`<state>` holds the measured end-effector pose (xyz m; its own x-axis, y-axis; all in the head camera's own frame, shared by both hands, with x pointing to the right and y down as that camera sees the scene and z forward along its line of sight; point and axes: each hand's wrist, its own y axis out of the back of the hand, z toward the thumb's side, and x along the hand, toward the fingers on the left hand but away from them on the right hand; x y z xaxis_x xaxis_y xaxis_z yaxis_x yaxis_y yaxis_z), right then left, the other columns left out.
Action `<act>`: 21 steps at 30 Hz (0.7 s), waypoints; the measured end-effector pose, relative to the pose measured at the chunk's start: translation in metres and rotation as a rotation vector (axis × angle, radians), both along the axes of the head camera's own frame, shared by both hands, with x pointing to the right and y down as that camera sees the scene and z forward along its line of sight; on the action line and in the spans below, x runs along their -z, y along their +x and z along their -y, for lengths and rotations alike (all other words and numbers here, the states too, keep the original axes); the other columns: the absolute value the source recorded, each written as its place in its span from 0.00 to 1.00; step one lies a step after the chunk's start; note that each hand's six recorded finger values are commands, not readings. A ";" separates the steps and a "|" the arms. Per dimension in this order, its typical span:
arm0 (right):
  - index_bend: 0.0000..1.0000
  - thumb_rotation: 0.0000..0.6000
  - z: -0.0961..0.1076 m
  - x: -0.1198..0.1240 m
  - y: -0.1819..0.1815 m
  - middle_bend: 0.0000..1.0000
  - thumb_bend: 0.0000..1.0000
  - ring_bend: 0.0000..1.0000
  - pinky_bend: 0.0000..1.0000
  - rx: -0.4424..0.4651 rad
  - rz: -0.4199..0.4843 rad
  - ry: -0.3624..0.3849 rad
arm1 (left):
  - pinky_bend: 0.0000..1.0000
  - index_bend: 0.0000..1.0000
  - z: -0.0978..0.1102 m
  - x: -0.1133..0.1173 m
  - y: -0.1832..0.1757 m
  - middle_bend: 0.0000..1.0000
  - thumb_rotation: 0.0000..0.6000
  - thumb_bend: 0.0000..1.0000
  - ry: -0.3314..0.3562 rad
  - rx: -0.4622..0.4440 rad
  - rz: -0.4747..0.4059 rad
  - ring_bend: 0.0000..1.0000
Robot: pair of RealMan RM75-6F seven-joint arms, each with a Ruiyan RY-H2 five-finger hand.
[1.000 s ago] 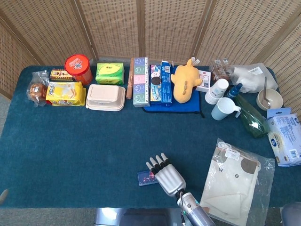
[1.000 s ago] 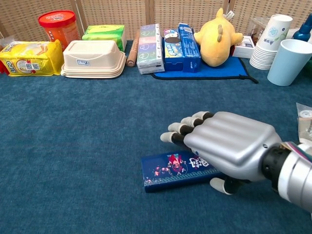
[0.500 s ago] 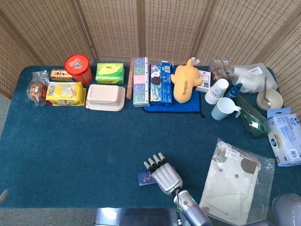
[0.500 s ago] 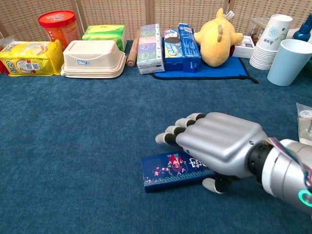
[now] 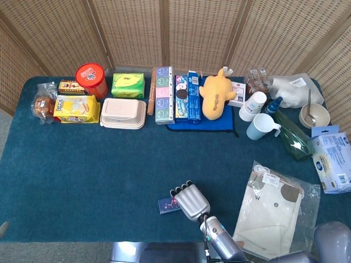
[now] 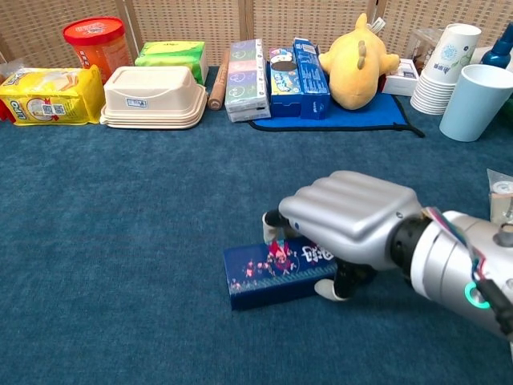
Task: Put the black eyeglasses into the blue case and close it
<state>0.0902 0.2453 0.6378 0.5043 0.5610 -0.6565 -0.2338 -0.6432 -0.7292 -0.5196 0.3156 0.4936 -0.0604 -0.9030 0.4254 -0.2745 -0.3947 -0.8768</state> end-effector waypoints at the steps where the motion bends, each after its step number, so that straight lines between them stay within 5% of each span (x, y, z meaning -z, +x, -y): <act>1: 0.56 1.00 0.002 0.001 0.001 0.47 0.33 0.36 0.31 -0.005 0.005 0.005 | 0.00 0.00 0.000 0.000 0.000 0.05 1.00 0.26 0.000 -0.001 -0.001 0.00; 16: 0.52 1.00 0.069 -0.009 0.023 0.44 0.31 0.33 0.26 -0.101 -0.053 0.077 | 0.00 0.00 0.006 -0.010 0.007 0.05 1.00 0.26 -0.026 0.001 0.000 0.00; 21: 0.32 1.00 0.092 -0.024 0.032 0.30 0.30 0.19 0.19 -0.131 -0.101 0.066 | 0.00 0.00 0.010 -0.014 0.010 0.05 1.00 0.26 -0.035 0.001 0.004 0.00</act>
